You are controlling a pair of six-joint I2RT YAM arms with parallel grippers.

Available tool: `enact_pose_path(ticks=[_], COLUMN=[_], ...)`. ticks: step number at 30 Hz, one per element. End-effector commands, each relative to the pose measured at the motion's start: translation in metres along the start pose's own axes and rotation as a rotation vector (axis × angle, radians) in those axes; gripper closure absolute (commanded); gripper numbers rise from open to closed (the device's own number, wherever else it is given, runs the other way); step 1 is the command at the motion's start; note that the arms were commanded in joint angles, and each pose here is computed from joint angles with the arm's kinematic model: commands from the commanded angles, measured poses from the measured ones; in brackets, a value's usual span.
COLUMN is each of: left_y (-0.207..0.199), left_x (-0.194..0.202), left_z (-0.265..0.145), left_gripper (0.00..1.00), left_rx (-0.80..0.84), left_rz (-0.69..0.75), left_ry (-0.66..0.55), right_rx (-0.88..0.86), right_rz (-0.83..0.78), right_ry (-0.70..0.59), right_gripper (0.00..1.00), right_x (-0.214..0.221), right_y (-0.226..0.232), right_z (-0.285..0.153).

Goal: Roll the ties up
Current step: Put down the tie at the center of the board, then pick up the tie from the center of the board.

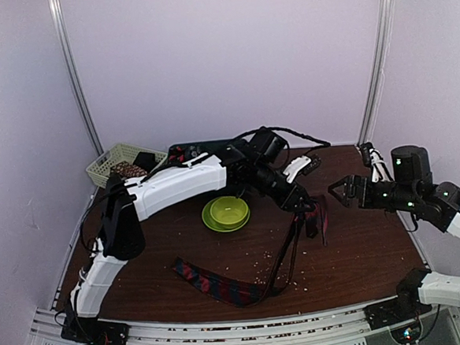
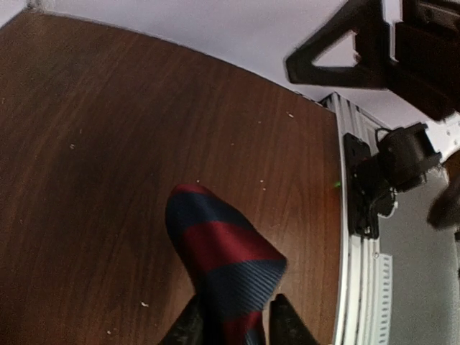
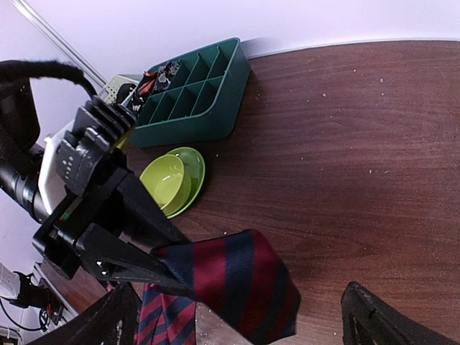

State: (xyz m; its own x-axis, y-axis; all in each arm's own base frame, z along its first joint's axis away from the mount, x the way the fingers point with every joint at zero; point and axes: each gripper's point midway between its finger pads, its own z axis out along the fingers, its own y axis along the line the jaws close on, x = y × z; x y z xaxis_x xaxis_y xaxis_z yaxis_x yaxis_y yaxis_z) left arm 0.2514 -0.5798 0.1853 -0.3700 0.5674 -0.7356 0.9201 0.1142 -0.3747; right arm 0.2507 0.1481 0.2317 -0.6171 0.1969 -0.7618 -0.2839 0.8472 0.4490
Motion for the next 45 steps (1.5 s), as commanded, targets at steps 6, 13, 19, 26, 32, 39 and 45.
enact_pose_path(ticks=[6,13,19,26,32,39,45], left_y=[0.032,0.028,-0.004,-0.020,-0.028,0.000,0.030], left_x=[0.014,0.111,0.153,0.151,0.133,0.164,0.196], left_z=[-0.094,-0.152,-0.152,-0.124,-0.116,-0.133,-0.185], left_gripper=[0.35,0.33,0.30,0.28,0.22,0.20,0.21], left_rx=[-0.278,-0.400,-0.341,-0.381,-0.394,-0.546,-0.641], left_rz=[-0.005,-0.020,-0.015,0.050,0.082,0.092,-0.077], left_ry=[-0.002,0.081,0.032,-0.035,-0.152,0.002,-0.006], right_rx=[-0.035,-0.012,0.142,0.280,0.327,0.441,0.434], right_rz=[-0.027,-0.121,-0.329,-0.527,-0.631,-0.727,-0.726], right_ry=[0.147,0.277,0.353,0.455,0.524,0.645,0.698], right_gripper=[0.04,0.11,0.13,0.05,0.05,0.09,0.17], right_x=[0.027,0.054,0.058,0.054,0.064,0.081,0.098], right_y=[0.001,0.005,-0.009,-0.017,-0.023,-0.051,-0.057], right_z=[0.020,0.045,0.073,0.103,0.125,0.143,0.153])
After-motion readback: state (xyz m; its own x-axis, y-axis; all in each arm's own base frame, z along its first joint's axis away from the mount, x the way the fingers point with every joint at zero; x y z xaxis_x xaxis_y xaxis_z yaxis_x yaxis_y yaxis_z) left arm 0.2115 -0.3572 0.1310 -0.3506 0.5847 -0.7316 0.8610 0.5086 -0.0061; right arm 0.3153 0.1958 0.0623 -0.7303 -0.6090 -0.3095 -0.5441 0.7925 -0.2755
